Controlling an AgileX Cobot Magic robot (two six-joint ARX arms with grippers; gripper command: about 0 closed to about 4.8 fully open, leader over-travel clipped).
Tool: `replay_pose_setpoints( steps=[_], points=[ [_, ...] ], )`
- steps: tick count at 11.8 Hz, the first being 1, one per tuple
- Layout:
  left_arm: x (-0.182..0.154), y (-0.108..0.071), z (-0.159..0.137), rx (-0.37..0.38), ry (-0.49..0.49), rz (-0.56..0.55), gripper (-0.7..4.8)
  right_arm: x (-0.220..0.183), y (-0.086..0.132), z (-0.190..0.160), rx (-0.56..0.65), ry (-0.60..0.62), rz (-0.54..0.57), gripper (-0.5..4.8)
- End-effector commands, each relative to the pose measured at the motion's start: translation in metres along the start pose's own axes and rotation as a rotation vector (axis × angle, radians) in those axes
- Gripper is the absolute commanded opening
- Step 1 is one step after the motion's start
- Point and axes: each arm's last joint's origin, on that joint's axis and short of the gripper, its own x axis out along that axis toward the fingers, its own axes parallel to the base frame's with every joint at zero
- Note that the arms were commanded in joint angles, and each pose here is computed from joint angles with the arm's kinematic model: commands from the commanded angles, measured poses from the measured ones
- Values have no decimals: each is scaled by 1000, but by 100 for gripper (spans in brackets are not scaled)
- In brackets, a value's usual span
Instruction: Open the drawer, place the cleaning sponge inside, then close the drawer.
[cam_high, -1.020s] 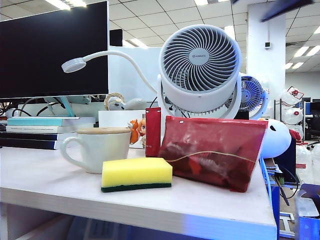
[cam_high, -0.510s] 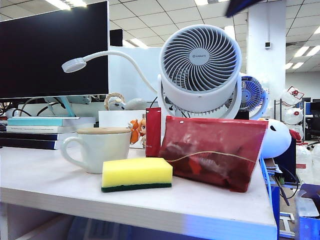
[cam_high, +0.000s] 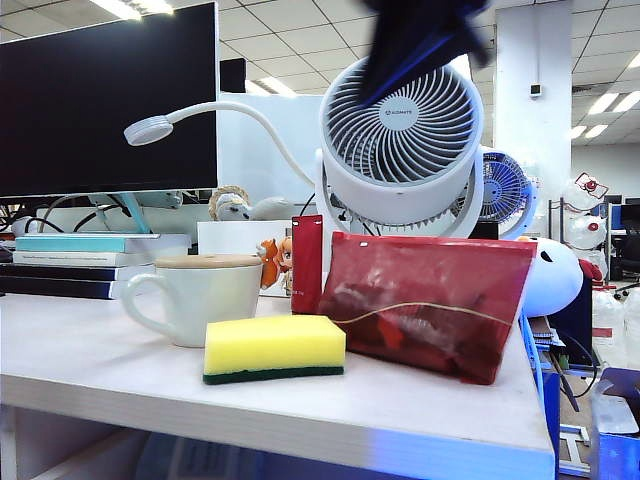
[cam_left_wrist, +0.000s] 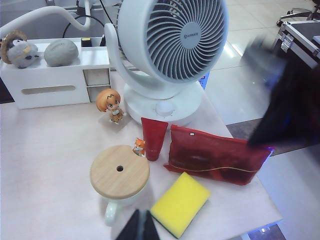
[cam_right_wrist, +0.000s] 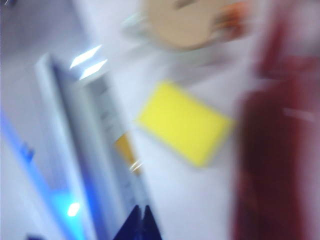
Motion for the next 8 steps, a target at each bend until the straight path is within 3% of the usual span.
replay_pose_setpoints(
  steps=[1,2,3,5,6,8],
  points=[
    [-1,0,2,11,-12,-2,-3,23,18,3,-149,40,82,183],
    [-1,0,2,11,-12,-2,-3,31,25,3,-188,58,94,322],
    [-1,0,2,11,-12,-3,-3,39,30,3,-225,74,103,371],
    [-1,0,2,11,-12,-2,-3,70,47,3,-341,118,101,379],
    [-1,0,2,11,-12,-3,-3,85,48,2,-356,153,110,454],
    [-1,0,2,11,-12,-2,-3,95,45,0,-348,180,106,479]
  ],
)
